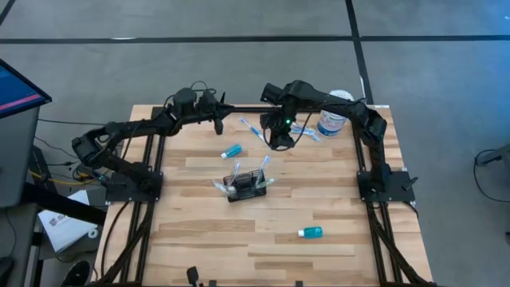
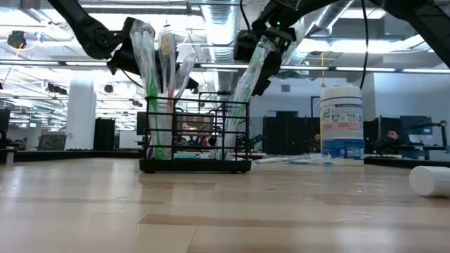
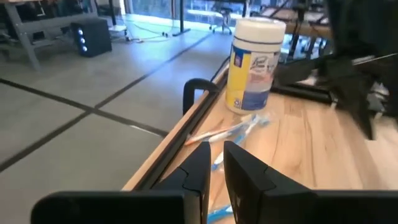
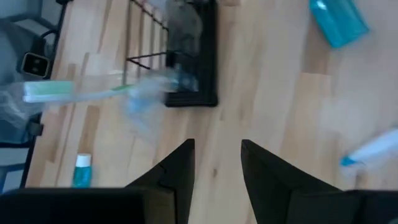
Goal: Pick & Place toothbrushing station
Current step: Put the blue toothbrush into the wire organizer
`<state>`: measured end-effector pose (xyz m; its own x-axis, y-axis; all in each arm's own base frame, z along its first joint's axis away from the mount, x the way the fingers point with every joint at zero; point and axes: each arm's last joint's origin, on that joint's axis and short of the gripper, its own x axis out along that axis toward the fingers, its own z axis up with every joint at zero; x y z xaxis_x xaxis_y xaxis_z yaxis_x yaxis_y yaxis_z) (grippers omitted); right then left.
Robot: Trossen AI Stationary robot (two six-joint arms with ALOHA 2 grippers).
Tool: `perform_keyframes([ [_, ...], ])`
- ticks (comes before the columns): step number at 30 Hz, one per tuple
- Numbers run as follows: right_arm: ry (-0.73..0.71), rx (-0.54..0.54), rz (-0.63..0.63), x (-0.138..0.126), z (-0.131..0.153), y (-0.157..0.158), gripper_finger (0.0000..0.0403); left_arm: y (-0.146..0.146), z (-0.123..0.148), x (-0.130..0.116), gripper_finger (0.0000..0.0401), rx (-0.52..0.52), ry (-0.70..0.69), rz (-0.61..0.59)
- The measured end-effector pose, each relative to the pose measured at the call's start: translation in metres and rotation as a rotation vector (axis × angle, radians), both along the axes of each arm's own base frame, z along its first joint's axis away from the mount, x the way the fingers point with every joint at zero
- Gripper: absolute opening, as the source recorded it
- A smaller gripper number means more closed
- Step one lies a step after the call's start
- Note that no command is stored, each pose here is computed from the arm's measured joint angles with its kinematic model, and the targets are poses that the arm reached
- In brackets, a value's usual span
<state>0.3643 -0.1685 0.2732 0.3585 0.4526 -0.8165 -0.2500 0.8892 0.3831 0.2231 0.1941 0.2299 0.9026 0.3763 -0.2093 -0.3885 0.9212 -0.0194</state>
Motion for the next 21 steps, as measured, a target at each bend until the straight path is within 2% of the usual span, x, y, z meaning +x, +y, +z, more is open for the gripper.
perform_keyframes([
  [4, 0.023, 0.011, 0.028, 0.002, 0.0, 0.01, 0.012, 0.004, 0.007, 0.004, 0.0039, 0.029, 0.06, -0.002],
  [8, 0.036, 0.017, 0.038, 0.002, 0.0, 0.014, 0.012, 0.013, 0.004, 0.012, 0.0039, -0.009, 0.133, 0.027],
  [14, 0.038, 0.018, 0.048, 0.003, 0.0, 0.017, 0.012, 0.031, -0.016, 0.034, 0.0039, -0.091, 0.233, 0.021],
  [21, 0.035, 0.015, 0.06, 0.003, -0.001, 0.018, 0.012, 0.05, -0.034, 0.06, 0.0039, -0.109, 0.405, -0.039],
])
